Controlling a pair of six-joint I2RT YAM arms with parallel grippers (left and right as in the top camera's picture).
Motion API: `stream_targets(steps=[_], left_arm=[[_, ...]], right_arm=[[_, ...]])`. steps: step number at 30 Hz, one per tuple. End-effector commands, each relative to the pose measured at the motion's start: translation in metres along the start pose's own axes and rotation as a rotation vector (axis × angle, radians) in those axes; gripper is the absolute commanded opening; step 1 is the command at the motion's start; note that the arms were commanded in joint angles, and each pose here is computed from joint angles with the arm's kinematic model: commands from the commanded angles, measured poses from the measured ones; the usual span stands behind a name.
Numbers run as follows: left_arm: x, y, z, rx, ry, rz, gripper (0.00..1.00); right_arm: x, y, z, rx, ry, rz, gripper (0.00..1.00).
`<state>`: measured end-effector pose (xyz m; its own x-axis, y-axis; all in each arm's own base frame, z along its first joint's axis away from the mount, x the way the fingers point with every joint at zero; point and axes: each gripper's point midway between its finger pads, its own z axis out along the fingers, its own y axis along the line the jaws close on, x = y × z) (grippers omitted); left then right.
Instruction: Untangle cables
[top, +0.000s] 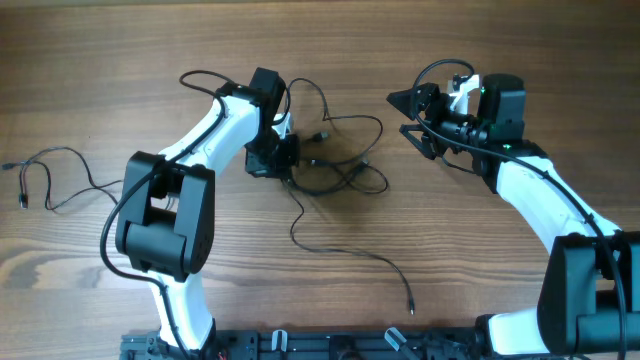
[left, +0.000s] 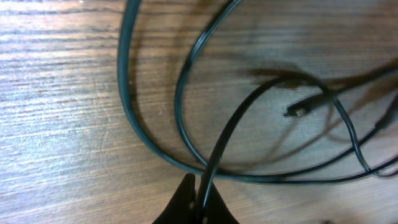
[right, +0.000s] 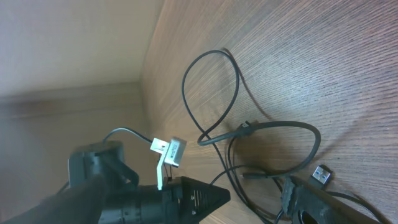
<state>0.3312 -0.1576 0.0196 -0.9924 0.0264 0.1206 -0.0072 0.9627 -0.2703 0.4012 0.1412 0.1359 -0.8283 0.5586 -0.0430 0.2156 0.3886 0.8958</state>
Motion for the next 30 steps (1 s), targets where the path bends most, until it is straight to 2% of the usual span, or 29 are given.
stream_targets(steps=[1, 4, 8, 10, 14, 22, 30], left_arm=[[-0.028, -0.031, -0.061, 0.056, -0.174, 0.177, 0.04], [-0.047, -0.060, -0.135, 0.089, -0.382, 0.327, 0.04], [-0.053, -0.098, -0.247, 0.113, -0.712, 0.521, 0.04], [-0.047, -0.121, -0.323, 0.141, -0.972, 0.604, 0.04], [-0.022, -0.142, -0.412, 0.183, -1.280, 0.682, 0.04], [0.001, -0.163, -0.498, 0.234, -1.612, 0.749, 0.04], [0.029, -0.177, -0.571, 0.468, -1.872, 0.673, 0.04]], right_arm=[[0.001, -0.001, 0.001, -0.004, 0.017, -0.009, 0.93], [0.001, -0.002, 0.001, -0.003, 0.017, -0.008, 0.93], [0.002, -0.002, 0.001, -0.002, 0.018, -0.007, 0.93], [0.002, -0.002, 0.001, -0.002, 0.017, -0.007, 0.93], [0.002, -0.002, 0.001, -0.002, 0.017, -0.007, 0.93], [0.003, -0.004, 0.001, 0.005, 0.022, 0.001, 0.93], [0.005, -0.007, 0.001, 0.017, 0.030, -0.005, 0.94]])
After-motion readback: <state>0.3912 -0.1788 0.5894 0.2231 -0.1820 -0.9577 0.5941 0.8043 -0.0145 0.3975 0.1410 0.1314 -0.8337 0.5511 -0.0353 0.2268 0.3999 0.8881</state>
